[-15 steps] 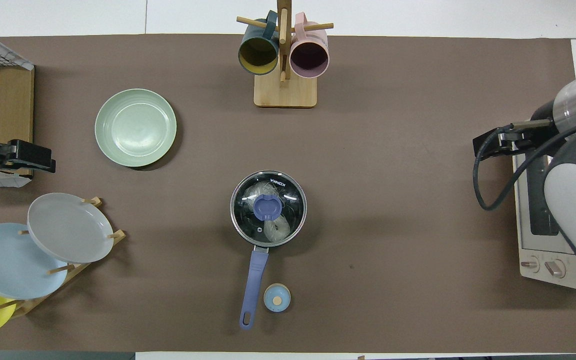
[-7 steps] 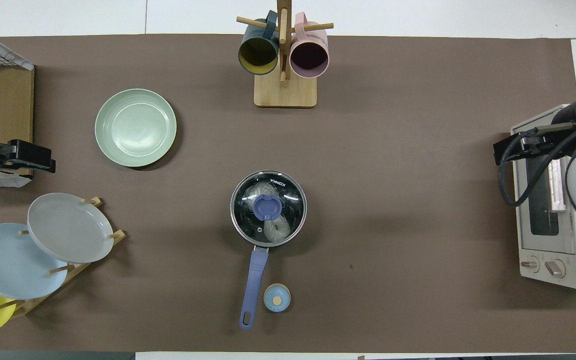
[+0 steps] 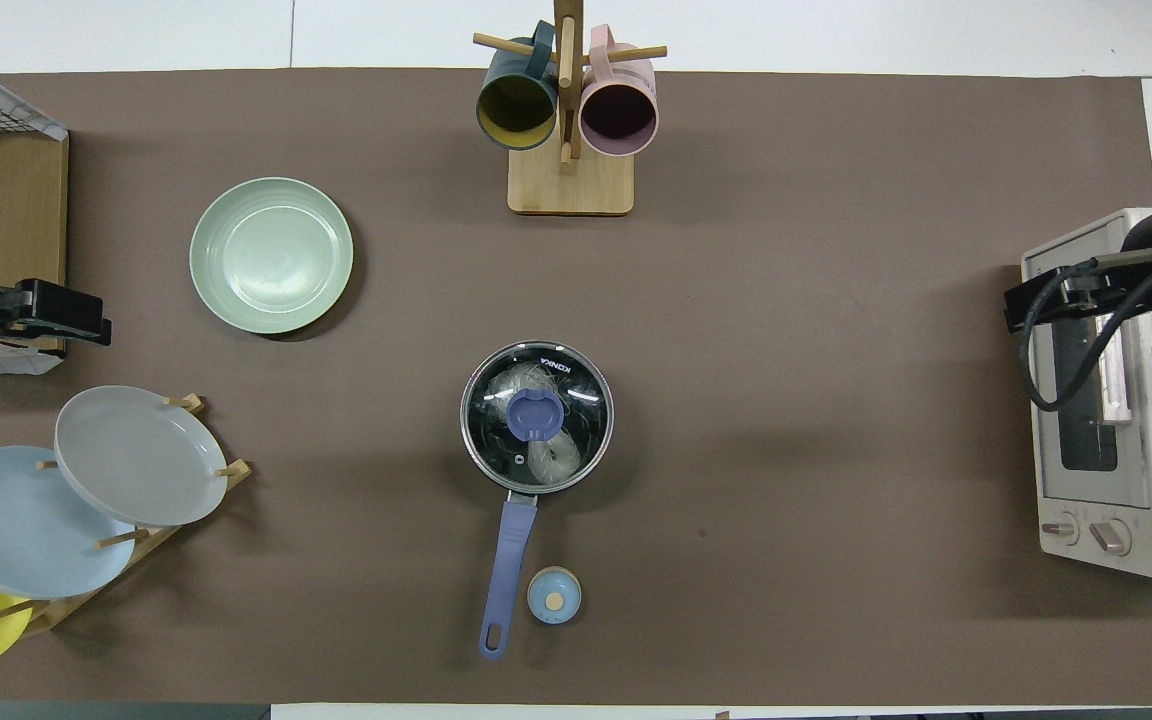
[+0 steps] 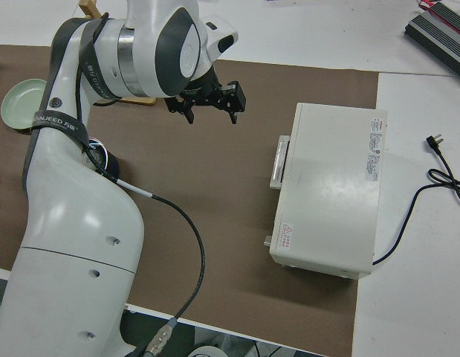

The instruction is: Transfer vermicelli from plate to pot

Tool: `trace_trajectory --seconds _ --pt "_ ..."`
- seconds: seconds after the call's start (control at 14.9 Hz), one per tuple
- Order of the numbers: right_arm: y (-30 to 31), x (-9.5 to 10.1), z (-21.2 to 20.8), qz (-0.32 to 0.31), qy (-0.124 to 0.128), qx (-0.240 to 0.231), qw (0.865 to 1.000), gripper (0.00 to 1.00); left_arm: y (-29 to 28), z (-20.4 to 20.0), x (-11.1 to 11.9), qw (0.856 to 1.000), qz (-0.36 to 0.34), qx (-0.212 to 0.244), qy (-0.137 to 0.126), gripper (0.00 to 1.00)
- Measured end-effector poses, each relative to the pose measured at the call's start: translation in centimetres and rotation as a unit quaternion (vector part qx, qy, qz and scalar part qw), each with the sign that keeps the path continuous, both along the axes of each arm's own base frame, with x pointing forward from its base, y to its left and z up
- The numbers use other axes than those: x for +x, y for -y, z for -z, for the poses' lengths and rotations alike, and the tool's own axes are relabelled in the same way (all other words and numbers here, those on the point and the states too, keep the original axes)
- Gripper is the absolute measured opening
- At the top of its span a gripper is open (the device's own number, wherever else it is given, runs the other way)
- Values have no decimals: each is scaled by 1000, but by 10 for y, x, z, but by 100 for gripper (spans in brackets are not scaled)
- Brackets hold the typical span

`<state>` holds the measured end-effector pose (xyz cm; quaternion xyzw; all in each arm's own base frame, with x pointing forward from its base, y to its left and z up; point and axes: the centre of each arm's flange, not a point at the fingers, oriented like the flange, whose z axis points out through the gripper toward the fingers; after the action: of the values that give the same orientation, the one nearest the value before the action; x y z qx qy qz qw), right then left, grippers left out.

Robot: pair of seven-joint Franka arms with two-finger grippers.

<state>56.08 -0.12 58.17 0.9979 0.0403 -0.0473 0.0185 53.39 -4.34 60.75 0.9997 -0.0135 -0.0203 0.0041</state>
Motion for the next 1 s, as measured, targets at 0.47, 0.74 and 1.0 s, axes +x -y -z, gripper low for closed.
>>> trace_trajectory --seconds 0.47,0.74,1.0 --pt "4 0 3 1 -4 1 1000 100 0 0 0 1000 0 0 0 100" --pt "5 -3 4 2 -16 2 1000 100 0 0 0 1000 0 0 0 100" --pt "7 -7 -10 5 -23 1 1000 100 0 0 0 1000 0 0 0 100"
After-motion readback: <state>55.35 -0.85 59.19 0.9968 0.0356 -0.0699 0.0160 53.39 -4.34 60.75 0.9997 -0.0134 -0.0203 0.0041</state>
